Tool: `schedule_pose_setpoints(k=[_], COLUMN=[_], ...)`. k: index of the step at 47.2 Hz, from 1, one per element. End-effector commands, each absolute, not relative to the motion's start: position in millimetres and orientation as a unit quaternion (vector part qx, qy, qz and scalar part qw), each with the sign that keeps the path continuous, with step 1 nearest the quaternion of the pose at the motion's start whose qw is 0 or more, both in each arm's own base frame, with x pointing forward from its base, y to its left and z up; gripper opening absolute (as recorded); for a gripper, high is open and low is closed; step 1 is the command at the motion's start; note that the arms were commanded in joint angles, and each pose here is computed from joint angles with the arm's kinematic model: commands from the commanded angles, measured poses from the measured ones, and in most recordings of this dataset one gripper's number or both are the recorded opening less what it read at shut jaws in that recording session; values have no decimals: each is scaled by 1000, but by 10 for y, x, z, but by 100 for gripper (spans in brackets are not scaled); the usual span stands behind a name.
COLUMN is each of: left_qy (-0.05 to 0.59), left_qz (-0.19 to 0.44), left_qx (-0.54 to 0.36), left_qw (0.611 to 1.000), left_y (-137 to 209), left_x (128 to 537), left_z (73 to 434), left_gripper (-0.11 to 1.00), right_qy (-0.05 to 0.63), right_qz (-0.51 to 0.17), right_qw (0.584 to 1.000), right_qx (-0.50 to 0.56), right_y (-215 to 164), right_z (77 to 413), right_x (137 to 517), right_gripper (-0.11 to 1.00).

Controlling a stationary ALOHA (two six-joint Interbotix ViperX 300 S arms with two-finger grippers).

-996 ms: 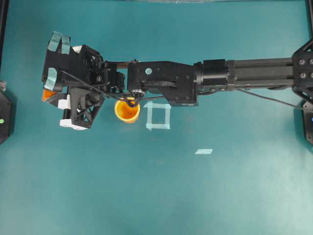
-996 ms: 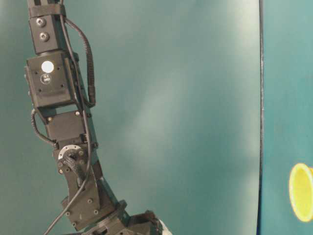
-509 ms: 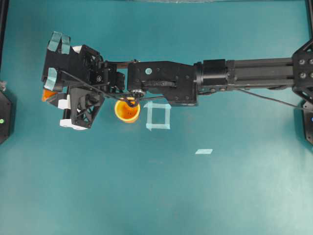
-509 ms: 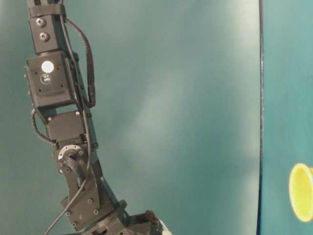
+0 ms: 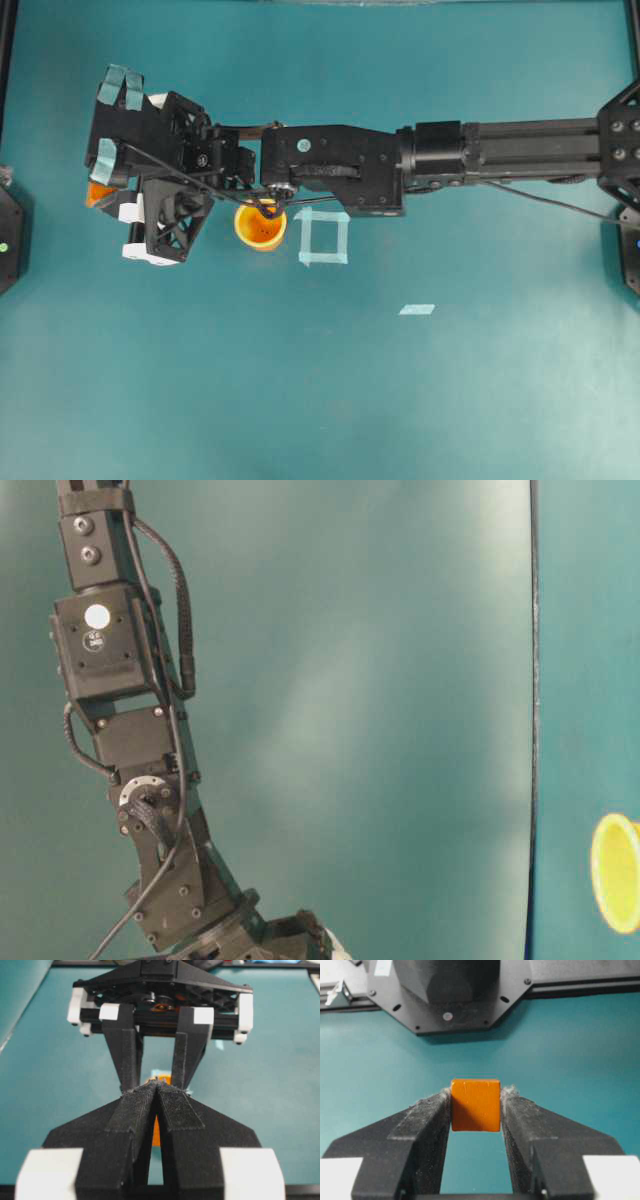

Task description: Move the block to the left with right arm.

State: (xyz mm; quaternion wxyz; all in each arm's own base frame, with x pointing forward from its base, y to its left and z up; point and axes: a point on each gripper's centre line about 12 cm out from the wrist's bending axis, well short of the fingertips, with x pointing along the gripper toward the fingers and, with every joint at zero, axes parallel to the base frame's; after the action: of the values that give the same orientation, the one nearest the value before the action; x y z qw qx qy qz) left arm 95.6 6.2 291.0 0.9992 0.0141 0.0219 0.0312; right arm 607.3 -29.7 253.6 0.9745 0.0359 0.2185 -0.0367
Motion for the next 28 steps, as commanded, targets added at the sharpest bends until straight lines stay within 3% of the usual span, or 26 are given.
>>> schedule_pose_setpoints(k=[1, 28], left_qy=[11, 11], left_qz=[34, 34], left_qx=[17, 17], left_qw=[999, 999], left_y=[67, 67], left_x=[938, 941], left_z=[3016, 3014], left_gripper=[0, 0], right_qy=[195, 195], right_qz=[-35, -34], right_qw=[979, 979], right_qx=[36, 36], right_y=[-287, -268], right_z=[2758, 2758], right_x=[6066, 6067], right_gripper=[37, 37])
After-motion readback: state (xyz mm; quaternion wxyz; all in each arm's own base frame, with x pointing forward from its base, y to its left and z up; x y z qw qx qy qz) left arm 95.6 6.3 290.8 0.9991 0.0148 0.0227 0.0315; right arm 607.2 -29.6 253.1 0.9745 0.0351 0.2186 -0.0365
